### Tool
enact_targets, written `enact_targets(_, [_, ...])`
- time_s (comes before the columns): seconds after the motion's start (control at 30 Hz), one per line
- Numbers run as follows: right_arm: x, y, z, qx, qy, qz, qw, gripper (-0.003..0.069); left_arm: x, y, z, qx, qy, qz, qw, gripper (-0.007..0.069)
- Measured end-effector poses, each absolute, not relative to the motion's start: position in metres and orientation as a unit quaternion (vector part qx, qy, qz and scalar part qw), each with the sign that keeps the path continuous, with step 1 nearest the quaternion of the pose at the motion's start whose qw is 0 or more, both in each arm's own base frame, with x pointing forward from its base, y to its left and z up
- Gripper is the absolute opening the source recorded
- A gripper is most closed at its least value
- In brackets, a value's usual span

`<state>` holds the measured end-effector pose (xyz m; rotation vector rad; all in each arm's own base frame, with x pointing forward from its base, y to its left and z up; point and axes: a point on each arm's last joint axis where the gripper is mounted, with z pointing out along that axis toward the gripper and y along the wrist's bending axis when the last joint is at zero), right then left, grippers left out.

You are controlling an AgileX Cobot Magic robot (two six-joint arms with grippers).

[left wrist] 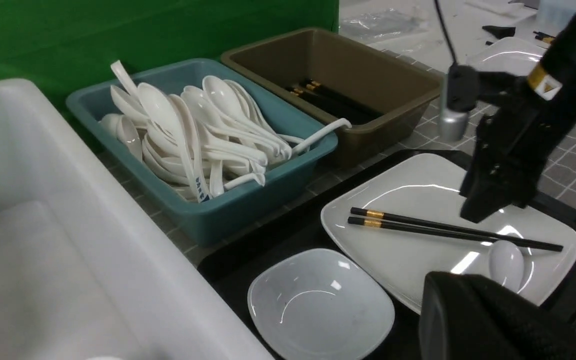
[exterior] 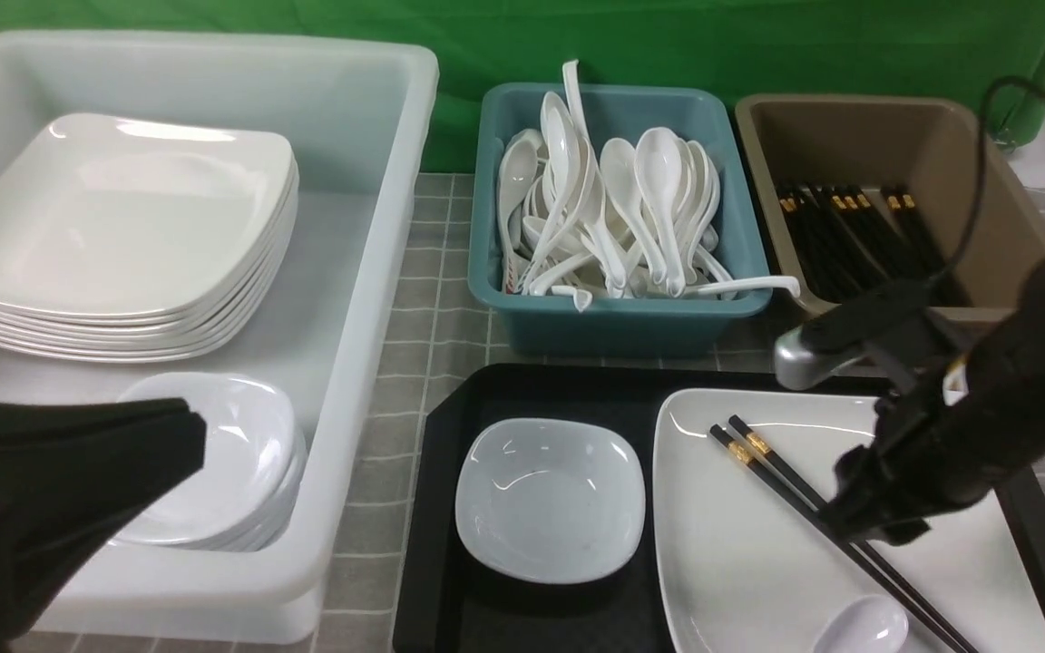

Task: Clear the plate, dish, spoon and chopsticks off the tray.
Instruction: Use the right arm to grab a pair of chopsticks from the plate

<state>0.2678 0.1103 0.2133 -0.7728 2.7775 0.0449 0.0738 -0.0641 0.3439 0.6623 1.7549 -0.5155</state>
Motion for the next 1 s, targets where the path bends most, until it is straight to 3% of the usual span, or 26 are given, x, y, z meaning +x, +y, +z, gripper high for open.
enact_targets(0.17, [0.281, 0.116, 0.191, -0.267, 0.956, 0.012, 0.118, 0.0468, 0.072, -0.064, 0.341, 0.287, 0.751, -0.219, 0.553, 0.0011])
enact_targets(0.47, [0.291, 0.12, 0.165, -0.269, 0.958, 0.009, 0.103, 0.0471, 0.071, -0.064, 0.341, 0.289, 0.753, -0.218, 0.549, 0.0011])
enact_targets(0.6, [0.292, 0.121, 0.164, -0.269, 0.958, 0.01, 0.102, 0.04, 0.071, -0.064, 0.341, 0.29, 0.753, -0.218, 0.549, 0.0011])
enact_targets(0.8, [0.292, 0.121, 0.165, -0.292, 0.952, 0.009, 0.096, 0.0138, 0.071, -0.064, 0.341, 0.29, 0.753, -0.218, 0.549, 0.0011])
enact_targets(0.93, [0.291, 0.12, 0.169, -0.306, 0.948, 0.004, 0.094, 0.0144, 0.071, -0.064, 0.341, 0.29, 0.753, -0.218, 0.549, 0.0011])
enact_targets(1.0, [0.289, 0.119, 0.186, -0.315, 0.943, 0.008, 0.109, 0.0144, 0.072, -0.064, 0.343, 0.285, 0.748, -0.22, 0.558, 0.0011])
